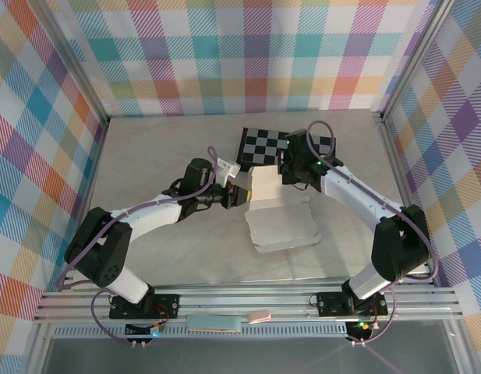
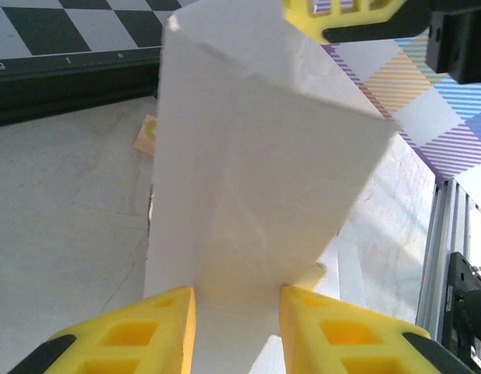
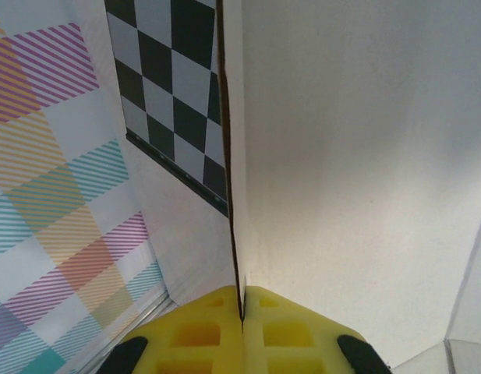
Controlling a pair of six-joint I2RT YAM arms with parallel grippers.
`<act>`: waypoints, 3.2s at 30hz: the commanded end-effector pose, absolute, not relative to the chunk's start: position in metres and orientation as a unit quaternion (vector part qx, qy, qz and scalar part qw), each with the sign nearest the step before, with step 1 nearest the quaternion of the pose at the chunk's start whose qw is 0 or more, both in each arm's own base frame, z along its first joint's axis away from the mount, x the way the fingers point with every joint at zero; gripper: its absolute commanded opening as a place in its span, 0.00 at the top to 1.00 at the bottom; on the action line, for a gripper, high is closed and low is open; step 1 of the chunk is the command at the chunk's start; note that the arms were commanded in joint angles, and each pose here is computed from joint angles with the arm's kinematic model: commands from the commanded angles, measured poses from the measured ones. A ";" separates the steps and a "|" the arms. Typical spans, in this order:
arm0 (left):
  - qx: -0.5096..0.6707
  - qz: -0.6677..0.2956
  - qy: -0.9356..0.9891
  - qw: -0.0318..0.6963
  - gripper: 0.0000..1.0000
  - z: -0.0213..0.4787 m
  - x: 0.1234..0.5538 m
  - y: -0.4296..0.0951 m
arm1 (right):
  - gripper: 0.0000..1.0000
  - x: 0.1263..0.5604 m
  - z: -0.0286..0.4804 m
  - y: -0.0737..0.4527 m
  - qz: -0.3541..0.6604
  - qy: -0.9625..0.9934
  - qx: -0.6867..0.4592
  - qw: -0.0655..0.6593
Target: Fold the paper box
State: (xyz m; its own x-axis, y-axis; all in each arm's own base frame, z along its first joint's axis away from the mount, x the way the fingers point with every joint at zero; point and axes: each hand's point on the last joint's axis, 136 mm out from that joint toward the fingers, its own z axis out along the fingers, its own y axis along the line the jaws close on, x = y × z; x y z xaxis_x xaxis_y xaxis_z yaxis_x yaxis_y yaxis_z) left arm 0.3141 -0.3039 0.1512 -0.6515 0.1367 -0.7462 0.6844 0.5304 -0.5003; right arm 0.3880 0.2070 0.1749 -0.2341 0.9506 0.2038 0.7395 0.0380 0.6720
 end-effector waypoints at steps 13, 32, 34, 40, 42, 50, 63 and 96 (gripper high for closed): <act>0.257 -0.354 0.826 0.354 0.68 0.122 0.324 -0.303 | 1.00 0.385 0.174 0.225 0.422 0.712 0.511 0.231; 0.252 -0.323 0.837 0.363 0.69 0.102 0.331 -0.306 | 1.00 0.353 0.163 0.223 0.536 0.677 0.429 0.264; 0.252 -0.322 0.837 0.363 0.70 0.100 0.331 -0.308 | 1.00 0.349 0.157 0.218 0.527 0.681 0.436 0.262; 0.257 -0.327 0.834 0.363 0.70 0.100 0.334 -0.313 | 1.00 0.342 0.139 0.213 0.515 0.687 0.448 0.250; 0.261 -0.331 0.830 0.365 0.70 0.101 0.335 -0.316 | 1.00 0.343 0.138 0.213 0.515 0.685 0.451 0.248; 0.294 -0.351 0.806 0.376 0.74 0.117 0.333 -0.333 | 1.00 0.347 0.144 0.218 0.514 0.688 0.452 0.242; 0.350 -0.369 0.777 0.372 0.75 0.126 0.317 -0.356 | 1.00 0.353 0.149 0.220 0.517 0.684 0.455 0.242; 0.251 -0.422 0.767 0.412 0.72 0.153 0.349 -0.372 | 1.00 0.350 0.151 0.208 0.486 0.682 0.503 0.214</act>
